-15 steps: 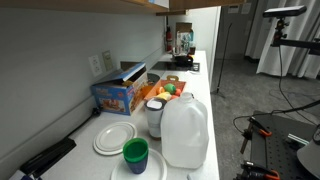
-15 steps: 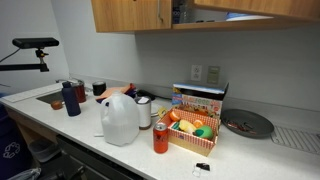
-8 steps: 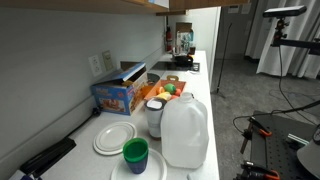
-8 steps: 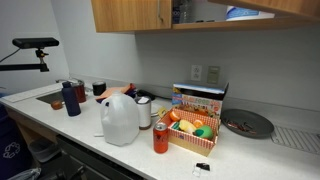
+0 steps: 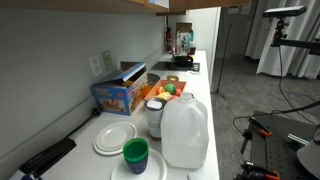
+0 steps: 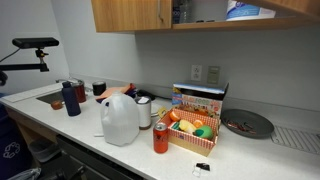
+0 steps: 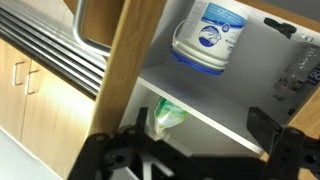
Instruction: Close the overhead cabinet door
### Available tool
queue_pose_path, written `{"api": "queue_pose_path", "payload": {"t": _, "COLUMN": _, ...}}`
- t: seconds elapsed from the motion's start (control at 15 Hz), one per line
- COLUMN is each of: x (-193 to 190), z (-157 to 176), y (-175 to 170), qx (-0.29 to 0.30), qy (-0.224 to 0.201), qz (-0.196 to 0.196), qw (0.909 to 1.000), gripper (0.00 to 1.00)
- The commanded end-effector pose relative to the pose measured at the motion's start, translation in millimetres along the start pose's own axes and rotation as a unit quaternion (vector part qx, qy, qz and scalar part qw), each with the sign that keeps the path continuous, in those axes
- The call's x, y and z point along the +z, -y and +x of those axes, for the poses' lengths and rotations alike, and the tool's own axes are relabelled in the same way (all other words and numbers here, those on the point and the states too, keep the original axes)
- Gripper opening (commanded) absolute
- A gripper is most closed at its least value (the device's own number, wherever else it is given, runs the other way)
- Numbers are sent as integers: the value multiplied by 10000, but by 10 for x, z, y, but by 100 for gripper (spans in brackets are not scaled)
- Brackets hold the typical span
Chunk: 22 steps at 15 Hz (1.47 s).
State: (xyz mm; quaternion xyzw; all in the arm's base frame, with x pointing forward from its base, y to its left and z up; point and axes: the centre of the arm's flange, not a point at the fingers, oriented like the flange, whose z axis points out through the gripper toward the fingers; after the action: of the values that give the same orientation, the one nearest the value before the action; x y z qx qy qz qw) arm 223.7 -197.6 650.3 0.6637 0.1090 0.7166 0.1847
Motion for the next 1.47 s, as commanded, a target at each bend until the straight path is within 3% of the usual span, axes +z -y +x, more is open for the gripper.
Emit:
{"api": "queue_pose_path", "payload": {"t": 0.0, "x": -5, "z": -139, "y": 113, "qx": -179, "qy": -62, "qz": -542, "qw": 9984, "gripper": 100}}
{"api": "queue_pose_path", "payload": {"t": 0.67, "x": -30, "z": -248, "y": 18, "qx": -411, "qy": 4, "qz": -1853, "qw": 9818, "gripper": 100}}
{"api": "queue_pose_path", "payload": {"t": 1.4, "x": -69, "z": -327, "y": -23, "qx": -441, "qy": 334, "qz": -2834, "qw": 9574, "gripper": 100}}
